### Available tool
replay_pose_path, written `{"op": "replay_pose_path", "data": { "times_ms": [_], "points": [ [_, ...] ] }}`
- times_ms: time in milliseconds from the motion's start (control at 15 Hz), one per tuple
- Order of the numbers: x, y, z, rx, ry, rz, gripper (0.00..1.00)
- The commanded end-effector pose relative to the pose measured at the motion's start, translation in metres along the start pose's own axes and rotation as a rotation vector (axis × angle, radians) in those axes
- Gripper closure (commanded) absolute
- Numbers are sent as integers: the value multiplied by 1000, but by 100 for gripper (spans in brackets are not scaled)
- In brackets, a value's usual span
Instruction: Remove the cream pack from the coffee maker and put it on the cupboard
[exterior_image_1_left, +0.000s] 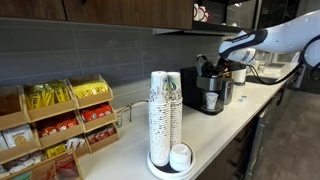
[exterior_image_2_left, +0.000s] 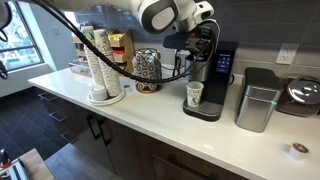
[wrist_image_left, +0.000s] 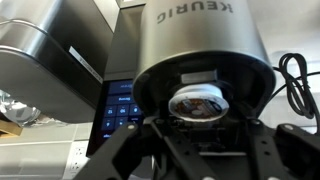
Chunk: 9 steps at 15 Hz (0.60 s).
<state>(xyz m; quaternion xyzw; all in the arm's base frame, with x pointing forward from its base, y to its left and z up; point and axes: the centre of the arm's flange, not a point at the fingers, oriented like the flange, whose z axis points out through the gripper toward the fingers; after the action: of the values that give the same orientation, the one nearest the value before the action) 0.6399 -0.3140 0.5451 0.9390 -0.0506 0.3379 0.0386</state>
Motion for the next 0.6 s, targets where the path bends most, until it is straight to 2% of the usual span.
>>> {"op": "replay_pose_path", "data": {
  "times_ms": [0, 533],
  "points": [
    [-1, 8, 3, 17, 8, -4, 48],
    [1, 9, -5, 20, 21, 3, 52]
  ]
}}
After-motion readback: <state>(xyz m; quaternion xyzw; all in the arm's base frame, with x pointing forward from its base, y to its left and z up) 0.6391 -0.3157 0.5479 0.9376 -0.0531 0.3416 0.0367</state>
